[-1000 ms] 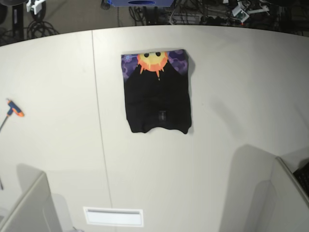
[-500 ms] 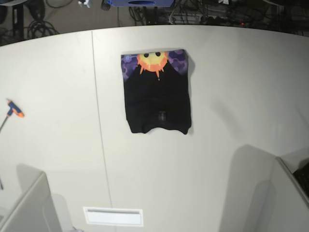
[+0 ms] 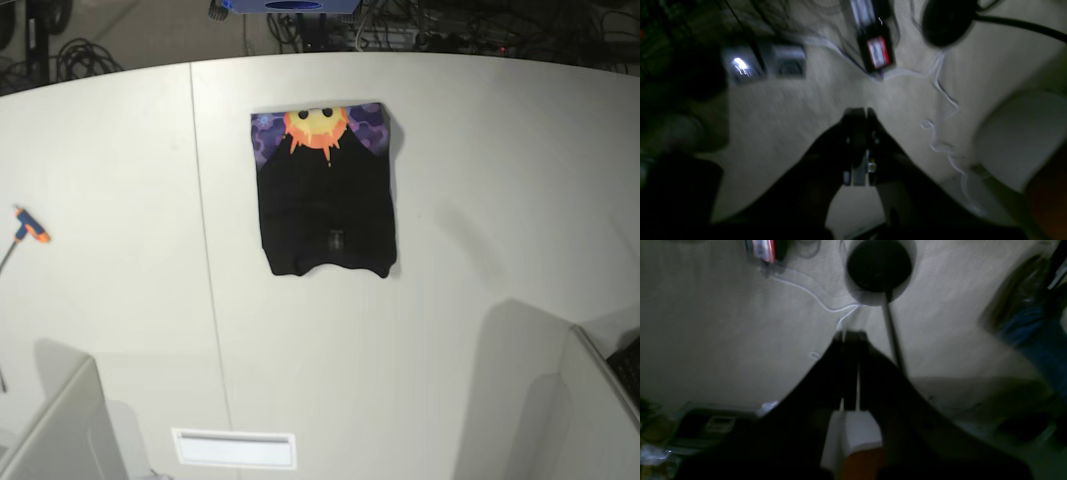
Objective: Fold the T-shirt properly
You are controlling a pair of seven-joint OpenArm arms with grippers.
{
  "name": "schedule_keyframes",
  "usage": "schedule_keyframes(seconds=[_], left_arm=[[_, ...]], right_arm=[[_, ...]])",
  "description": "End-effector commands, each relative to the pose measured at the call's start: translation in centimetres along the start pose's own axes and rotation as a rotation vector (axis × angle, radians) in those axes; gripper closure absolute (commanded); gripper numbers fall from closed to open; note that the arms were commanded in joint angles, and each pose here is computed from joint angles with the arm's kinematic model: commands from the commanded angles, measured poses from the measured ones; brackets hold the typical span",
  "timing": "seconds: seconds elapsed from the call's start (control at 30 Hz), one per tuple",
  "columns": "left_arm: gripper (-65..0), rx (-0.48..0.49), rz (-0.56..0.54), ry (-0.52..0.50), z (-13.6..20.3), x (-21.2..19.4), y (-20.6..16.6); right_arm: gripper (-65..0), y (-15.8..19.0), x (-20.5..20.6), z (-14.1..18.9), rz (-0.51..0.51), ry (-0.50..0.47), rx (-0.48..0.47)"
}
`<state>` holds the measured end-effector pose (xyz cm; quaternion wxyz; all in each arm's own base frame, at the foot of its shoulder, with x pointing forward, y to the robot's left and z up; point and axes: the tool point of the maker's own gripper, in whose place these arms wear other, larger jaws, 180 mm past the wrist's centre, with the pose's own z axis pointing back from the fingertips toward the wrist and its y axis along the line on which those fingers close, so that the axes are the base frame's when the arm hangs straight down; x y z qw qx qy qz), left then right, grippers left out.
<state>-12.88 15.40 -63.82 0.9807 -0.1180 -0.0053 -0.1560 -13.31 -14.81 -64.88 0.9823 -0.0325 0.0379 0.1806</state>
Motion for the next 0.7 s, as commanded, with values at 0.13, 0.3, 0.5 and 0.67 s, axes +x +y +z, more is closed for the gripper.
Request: schedule_keyframes(seconds=[0.13, 0.3, 0.5, 0.67], left_arm=[[0.0, 0.021, -0.029, -0.12, -0.9, 6.0, 1.2], [0.0, 0.028, -0.062, -0.07, -1.5, 8.0, 2.1], [0.0, 0.049, -0.023, -0.134, -1.1, 9.8, 3.2], [0.0, 0.076, 0.043, -0.169, -1.0, 11.0, 4.1]], right_arm=[[0.0, 0.6, 2.6, -0.1, 0.009, -0.076, -0.001], [0.0, 1.1, 4.6, -0.2, -0.001, -0.106, 0.006], [0.0, 0.5, 6.0, -0.3, -0.002, -0.127, -0.003], [0.0, -0.2, 6.7, -0.4, -0.001, -0.138, -0.015]])
